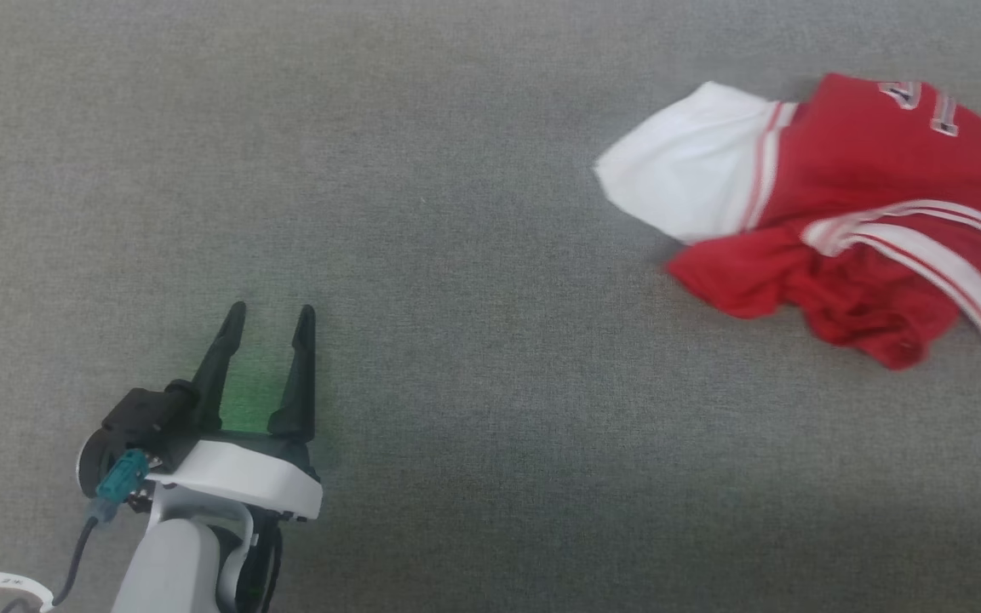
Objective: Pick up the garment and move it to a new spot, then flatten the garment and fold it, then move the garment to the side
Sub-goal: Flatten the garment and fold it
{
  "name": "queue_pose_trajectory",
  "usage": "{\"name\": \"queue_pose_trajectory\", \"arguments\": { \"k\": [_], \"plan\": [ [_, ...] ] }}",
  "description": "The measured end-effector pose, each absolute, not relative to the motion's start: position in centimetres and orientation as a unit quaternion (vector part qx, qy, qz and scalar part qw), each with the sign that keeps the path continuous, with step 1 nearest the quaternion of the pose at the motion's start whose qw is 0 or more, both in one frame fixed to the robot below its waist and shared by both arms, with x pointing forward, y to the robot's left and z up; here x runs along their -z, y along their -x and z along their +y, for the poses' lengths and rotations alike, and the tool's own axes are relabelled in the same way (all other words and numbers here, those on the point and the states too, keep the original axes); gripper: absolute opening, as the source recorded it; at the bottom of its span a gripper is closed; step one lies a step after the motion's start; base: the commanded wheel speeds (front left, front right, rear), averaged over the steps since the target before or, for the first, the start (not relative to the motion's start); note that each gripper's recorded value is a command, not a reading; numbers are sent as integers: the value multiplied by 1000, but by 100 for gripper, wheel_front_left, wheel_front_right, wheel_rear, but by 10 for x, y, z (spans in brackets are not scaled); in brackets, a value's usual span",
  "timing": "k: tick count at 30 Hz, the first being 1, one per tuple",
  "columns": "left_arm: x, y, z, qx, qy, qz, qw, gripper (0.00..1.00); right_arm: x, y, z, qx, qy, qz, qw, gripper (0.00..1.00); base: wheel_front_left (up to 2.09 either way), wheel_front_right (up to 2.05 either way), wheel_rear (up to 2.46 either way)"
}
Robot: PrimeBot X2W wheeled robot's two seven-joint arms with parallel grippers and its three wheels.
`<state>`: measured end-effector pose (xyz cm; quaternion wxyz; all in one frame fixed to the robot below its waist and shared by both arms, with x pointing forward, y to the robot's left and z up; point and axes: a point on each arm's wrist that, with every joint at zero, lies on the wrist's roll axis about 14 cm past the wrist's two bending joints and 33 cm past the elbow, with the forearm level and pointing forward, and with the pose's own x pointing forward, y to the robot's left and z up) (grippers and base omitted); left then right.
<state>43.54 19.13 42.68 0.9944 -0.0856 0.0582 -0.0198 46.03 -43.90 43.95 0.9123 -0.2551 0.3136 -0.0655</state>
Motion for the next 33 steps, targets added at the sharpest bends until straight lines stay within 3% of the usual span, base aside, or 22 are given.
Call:
{"name": "queue_pose_trajectory", "arguments": {
  "k": [6,7,9,19,25,33],
  "plan": [
    [-426,-443,187,38,75,59,995,100,-425,-451,-447,100,237,309,916,0,0,0,0],
    [-428,-446,184,44,76,56,995,100,-422,-449,-444,99,232,308,917,25,0,0,0],
    [-434,-455,175,67,71,48,994,100,-424,-446,-445,106,228,296,922,100,0,0,0],
    [-502,-527,83,274,-11,-4,962,100,-450,-399,-467,175,182,203,946,100,0,0,0],
    [-493,-537,15,380,12,128,916,100,-467,-384,-443,201,88,114,969,100,0,0,0],
    [-448,-556,-24,402,38,342,849,100,-480,-365,-413,194,56,67,977,100,0,0,0]
  ]
}}
